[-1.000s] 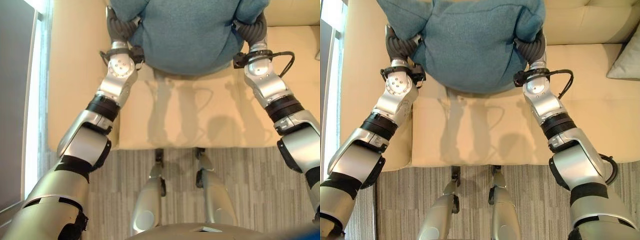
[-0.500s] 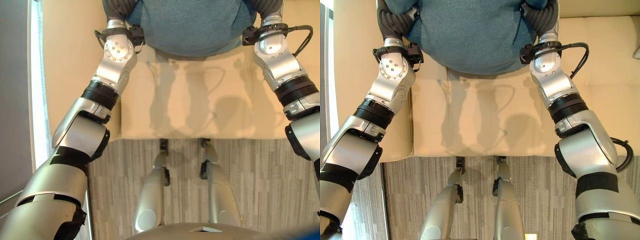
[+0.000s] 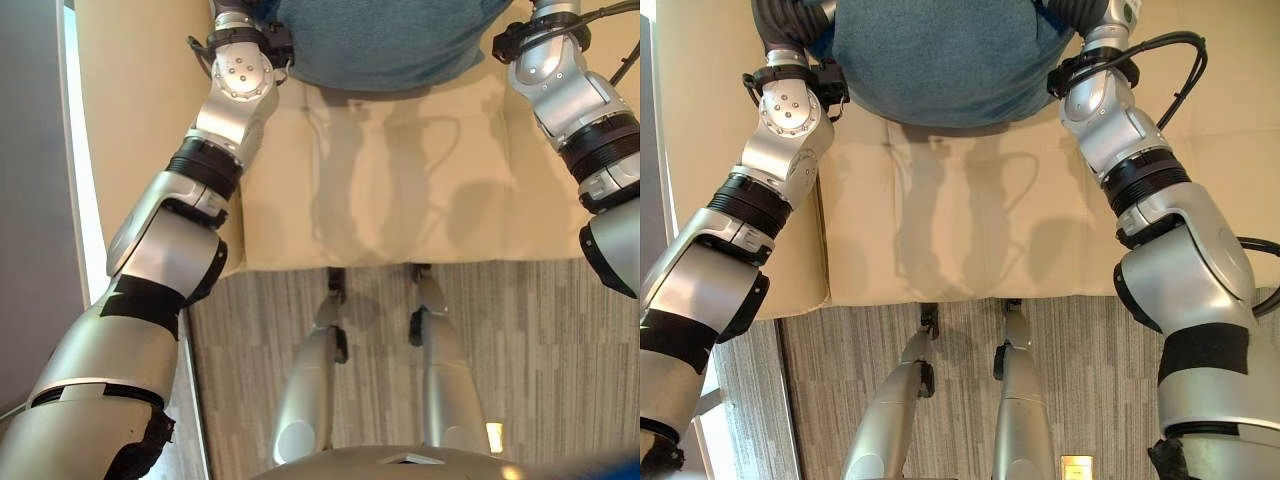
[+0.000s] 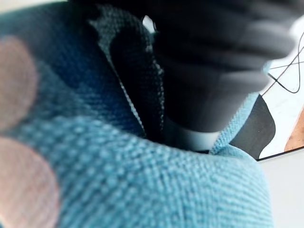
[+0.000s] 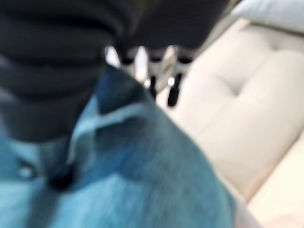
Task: Pick up all the scattered cushions and arrange them neatly on the sofa.
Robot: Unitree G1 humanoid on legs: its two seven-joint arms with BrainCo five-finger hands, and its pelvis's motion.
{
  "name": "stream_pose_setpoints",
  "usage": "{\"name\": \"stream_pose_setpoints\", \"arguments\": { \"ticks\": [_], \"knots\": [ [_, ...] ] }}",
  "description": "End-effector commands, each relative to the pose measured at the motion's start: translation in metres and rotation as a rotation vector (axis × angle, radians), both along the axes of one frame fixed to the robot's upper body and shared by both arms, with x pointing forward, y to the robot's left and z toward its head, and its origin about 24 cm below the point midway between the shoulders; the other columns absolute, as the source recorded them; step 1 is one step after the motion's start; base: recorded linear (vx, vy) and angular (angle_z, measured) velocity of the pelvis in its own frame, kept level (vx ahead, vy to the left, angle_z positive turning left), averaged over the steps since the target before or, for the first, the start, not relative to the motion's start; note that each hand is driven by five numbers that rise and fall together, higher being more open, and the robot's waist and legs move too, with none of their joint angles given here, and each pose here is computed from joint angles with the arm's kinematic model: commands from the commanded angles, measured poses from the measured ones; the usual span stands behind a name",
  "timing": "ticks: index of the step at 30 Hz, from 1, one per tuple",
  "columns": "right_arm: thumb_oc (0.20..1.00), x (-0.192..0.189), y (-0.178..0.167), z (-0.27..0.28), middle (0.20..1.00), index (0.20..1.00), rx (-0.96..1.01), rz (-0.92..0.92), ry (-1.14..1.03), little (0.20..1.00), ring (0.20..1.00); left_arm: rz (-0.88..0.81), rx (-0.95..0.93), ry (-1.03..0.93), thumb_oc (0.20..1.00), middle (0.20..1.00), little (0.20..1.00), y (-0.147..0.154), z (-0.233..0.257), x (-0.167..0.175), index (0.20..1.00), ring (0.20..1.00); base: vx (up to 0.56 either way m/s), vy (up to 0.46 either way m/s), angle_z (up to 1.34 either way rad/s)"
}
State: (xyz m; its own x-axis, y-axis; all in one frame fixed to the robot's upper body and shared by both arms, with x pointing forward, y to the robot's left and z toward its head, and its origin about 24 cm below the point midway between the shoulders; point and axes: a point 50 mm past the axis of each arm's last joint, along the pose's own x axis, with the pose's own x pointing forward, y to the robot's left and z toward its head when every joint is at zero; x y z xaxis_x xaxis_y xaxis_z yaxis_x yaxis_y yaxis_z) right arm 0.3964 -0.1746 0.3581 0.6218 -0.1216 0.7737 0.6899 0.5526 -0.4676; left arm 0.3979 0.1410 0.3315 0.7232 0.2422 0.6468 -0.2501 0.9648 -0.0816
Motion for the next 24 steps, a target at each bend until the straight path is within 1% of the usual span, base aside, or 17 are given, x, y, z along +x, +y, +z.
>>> {"name": "stream_pose_setpoints", "arguments": {
  "ticks": [1,3,4,5,7,13,15,18,19,21,22,23,24],
  "knots": [
    [1.0,-0.014,0.037,0.054,1.0,1.0,-0.167,-0.027,-0.158,1.0,1.0,0.037,0.137,-0.081,1.0,1.0,1.0,-0.04,0.037,-0.006,1.0,1.0,0.01,-0.021,0.04],
    [1.0,-0.013,0.037,0.053,1.0,1.0,-0.178,-0.049,-0.157,1.0,1.0,0.068,0.147,-0.081,1.0,1.0,1.0,-0.04,0.038,-0.006,1.0,1.0,0.01,-0.017,0.07],
    [1.0,-0.012,0.034,0.054,1.0,1.0,-0.231,-0.137,-0.17,1.0,1.0,0.167,0.193,-0.065,1.0,1.0,1.0,-0.037,0.041,-0.004,1.0,1.0,0.0,0.0,0.0],
    [1.0,-0.012,0.034,0.055,1.0,1.0,-0.232,-0.138,-0.171,1.0,1.0,0.167,0.192,-0.066,1.0,1.0,1.0,-0.038,0.041,-0.004,1.0,1.0,0.0,0.0,0.0],
    [1.0,-0.012,0.032,0.054,1.0,1.0,-0.264,-0.222,-0.199,1.0,1.0,0.258,0.214,-0.057,1.0,1.0,1.0,-0.031,0.043,-0.003,1.0,1.0,0.0,0.0,0.0],
    [1.0,-0.014,0.027,0.059,1.0,1.0,-0.301,-0.314,-0.242,1.0,1.0,0.31,0.226,-0.06,1.0,1.0,1.0,-0.022,0.05,-0.004,1.0,1.0,0.0,0.0,0.0],
    [1.0,-0.015,0.02,0.062,1.0,1.0,-0.292,-0.364,-0.252,1.0,1.0,0.39,0.256,-0.053,1.0,1.0,1.0,-0.013,0.052,-0.004,1.0,1.0,0.0,0.0,0.0],
    [1.0,-0.015,0.014,0.063,1.0,1.0,-0.318,-0.434,-0.248,1.0,1.0,0.559,0.346,-0.057,1.0,1.0,1.0,0.003,0.061,-0.005,1.0,1.0,0.0,0.0,0.0],
    [1.0,-0.015,0.015,0.063,1.0,1.0,-0.318,-0.434,-0.249,1.0,1.0,0.56,0.346,-0.058,1.0,1.0,1.0,0.003,0.062,-0.005,1.0,1.0,0.0,0.0,0.0],
    [1.0,-0.015,0.014,0.062,1.0,1.0,-0.346,-0.466,-0.246,1.0,1.0,0.698,0.404,-0.089,1.0,1.0,1.0,0.017,0.072,-0.01,1.0,1.0,0.0,0.0,0.0],
    [1.0,-0.015,0.013,0.063,1.0,1.0,-0.35,-0.473,-0.245,1.0,1.0,0.732,0.424,-0.094,1.0,1.0,1.0,0.022,0.076,-0.012,1.0,1.0,0.0,0.0,0.0],
    [1.0,-0.015,0.013,0.063,1.0,1.0,-0.35,-0.473,-0.245,1.0,1.0,0.732,0.424,-0.094,1.0,1.0,1.0,0.022,0.076,-0.012,1.0,1.0,0.0,0.0,0.0],
    [1.0,-0.017,0.009,0.068,1.0,1.0,-0.359,-0.498,-0.244,1.0,1.0,0.749,0.419,-0.082,1.0,1.0,1.0,0.029,0.079,-0.013,1.0,1.0,0.0,0.0,0.0]
  ]
}}
